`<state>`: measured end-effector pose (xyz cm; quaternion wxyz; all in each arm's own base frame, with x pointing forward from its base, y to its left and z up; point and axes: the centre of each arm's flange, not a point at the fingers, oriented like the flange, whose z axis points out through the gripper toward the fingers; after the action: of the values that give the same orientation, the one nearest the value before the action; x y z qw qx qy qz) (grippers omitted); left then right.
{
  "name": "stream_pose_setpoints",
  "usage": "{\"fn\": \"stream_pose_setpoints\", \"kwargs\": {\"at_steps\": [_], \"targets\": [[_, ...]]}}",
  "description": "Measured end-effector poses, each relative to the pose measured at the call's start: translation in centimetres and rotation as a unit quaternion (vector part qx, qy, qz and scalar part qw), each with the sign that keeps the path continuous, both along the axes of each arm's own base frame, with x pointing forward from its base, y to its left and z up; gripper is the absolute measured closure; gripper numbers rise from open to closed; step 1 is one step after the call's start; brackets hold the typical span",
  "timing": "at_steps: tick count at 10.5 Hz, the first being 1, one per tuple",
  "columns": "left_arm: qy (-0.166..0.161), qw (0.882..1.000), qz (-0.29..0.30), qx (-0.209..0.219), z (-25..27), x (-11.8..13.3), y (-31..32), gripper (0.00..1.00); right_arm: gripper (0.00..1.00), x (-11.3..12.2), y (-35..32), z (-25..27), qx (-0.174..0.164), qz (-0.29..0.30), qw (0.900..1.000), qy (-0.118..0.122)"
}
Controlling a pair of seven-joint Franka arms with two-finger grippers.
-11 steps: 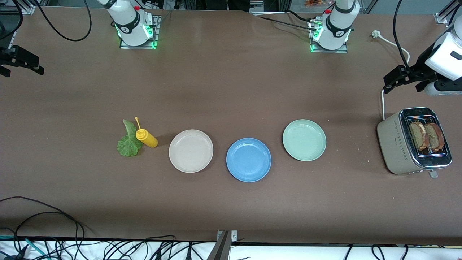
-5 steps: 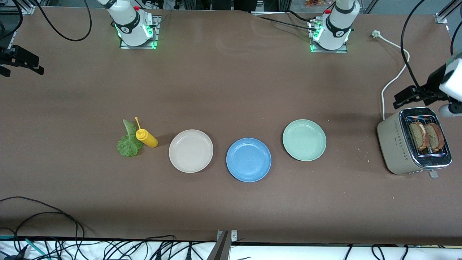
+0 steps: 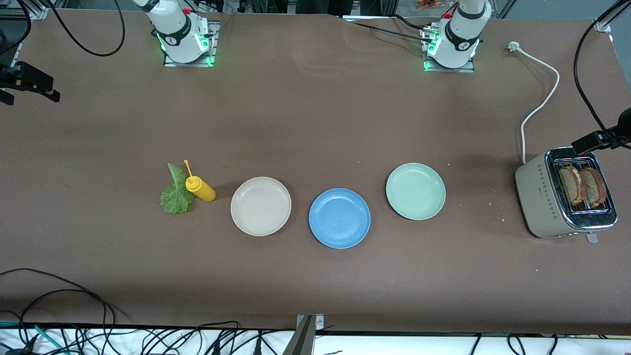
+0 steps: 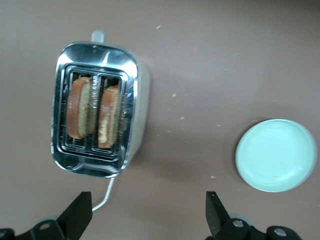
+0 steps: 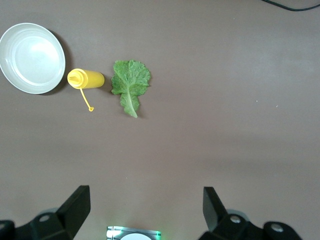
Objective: Make sandwich in blue plate with both arms
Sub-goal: 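Move the left gripper down over the toaster slot with bread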
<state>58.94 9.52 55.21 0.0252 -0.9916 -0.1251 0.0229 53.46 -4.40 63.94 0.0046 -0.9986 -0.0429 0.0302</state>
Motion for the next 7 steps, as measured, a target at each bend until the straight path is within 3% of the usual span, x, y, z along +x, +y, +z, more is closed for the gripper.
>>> {"fn": "stream_pose_setpoints", "kwargs": {"at_steps": [2,3,7], "targets": [[0.036,0.999,0.005,0.012,-5.4,1.8,2.1,0.05,0.00,0.0,0.0,0.0,0.000,0.000,1.000,0.000],[0.042,0.999,0.006,0.011,-8.0,2.8,2.8,0.00,0.00,0.0,0.0,0.0,0.000,0.000,1.000,0.000],[0.062,0.998,0.014,0.024,-14.0,4.1,6.0,0.00,0.00,0.0,0.1,0.0,0.001,0.000,1.000,0.000]]}}
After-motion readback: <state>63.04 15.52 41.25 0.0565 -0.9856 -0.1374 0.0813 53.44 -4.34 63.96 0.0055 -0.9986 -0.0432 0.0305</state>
